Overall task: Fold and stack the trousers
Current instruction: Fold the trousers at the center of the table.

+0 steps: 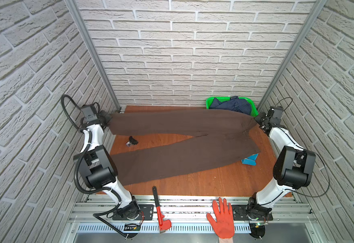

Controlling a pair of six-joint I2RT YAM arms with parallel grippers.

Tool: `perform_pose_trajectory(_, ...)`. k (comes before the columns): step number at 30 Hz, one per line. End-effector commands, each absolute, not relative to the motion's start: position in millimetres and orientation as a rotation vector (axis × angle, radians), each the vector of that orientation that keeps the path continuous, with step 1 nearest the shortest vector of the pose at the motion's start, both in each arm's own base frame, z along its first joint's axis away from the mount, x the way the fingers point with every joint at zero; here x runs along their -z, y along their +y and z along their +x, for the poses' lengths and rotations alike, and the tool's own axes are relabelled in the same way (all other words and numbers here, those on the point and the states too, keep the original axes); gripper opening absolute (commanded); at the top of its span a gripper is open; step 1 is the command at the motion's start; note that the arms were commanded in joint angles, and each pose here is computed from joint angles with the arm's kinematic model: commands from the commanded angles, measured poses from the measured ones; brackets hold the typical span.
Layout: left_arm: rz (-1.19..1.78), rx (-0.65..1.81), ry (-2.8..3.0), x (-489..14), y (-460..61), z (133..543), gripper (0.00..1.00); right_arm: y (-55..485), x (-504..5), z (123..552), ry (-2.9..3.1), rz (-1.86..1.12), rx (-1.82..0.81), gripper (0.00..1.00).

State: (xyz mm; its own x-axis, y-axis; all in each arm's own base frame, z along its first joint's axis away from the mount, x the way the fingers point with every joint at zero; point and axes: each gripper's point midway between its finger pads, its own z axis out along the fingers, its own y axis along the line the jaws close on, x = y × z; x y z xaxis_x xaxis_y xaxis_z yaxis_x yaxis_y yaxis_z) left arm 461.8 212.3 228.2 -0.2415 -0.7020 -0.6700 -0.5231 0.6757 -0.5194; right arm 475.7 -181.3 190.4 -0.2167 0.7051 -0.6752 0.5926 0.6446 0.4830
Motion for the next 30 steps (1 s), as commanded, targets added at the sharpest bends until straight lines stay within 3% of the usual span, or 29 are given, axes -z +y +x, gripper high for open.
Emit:
perform_pose_trajectory(1, -0.966, 0.232, 1.733, -256.8, 229.8, 442.9, 0.0, -195.3, -209.9, 453.5, 1.879, 1.015, -0.071, 0.05)
perform_pose_trajectory(18, -1.205, 0.117, 1.707, -190.7, 204.9, 292.8, 0.0, -197.5, -168.8, 371.8, 2.066, 1.095, 0.109, 0.06)
perform_pose_trajectory(30, -1.325, 0.021, 1.722, -161.8, 191.6, 236.4, 0.0, -199.1, -142.4, 337.8, 2.159, 1.126, 0.233, 0.06)
